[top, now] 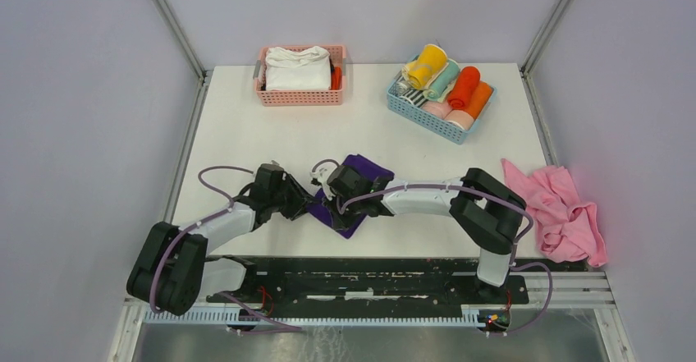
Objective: Roll the towels
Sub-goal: Roll the towel at the center of the board.
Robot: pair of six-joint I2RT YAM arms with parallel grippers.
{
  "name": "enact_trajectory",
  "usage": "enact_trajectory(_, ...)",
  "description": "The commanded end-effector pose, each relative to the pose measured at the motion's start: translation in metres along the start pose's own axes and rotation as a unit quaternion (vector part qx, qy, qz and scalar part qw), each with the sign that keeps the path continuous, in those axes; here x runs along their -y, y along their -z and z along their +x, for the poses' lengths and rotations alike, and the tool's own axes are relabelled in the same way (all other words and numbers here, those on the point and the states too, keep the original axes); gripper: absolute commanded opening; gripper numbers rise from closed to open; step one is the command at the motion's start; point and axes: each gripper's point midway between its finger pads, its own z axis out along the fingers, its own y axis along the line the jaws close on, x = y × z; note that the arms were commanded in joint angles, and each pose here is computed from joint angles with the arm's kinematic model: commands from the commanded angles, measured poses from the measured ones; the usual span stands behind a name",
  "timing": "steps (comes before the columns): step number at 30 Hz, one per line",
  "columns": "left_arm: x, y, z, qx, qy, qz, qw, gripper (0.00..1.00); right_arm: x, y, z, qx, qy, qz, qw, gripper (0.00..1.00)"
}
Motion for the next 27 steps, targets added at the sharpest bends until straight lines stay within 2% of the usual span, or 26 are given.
enact_trajectory(1,-0.071,-0.004,0.032,-0.043,-0.021,-0.127,0.991,0.37,-0.017,0.015,-0.011,0.026,-0.042,-0.065,0.997,0.00)
enact_trajectory(3,-0.070,-0.004,0.030,-0.043,-0.022,-0.126,0.991,0.34,-0.022,0.022,-0.020,0.043,-0.056,-0.090,0.993,0.00)
enact_trajectory(4,-0.066,-0.003,0.028,-0.039,-0.024,-0.124,0.991,0.37,-0.025,0.025,-0.024,0.048,-0.064,-0.104,0.991,0.00)
enact_trajectory(7,-0.050,0.002,0.014,-0.019,-0.031,-0.114,0.993,0.58,-0.027,0.030,-0.031,0.059,-0.093,-0.139,0.984,0.00)
enact_trajectory(12,-0.012,0.025,-0.015,0.046,-0.040,-0.071,0.996,0.74,-0.019,0.038,-0.035,0.074,-0.159,-0.195,0.965,0.00)
enact_trajectory(18,0.010,0.045,-0.023,0.083,-0.041,-0.006,0.996,0.81,-0.003,0.033,-0.030,0.077,-0.241,-0.247,0.935,0.00)
enact_trajectory(27,0.020,0.038,0.009,0.027,-0.023,0.083,0.996,0.82,0.028,0.007,-0.003,0.059,-0.338,-0.278,0.897,0.00)
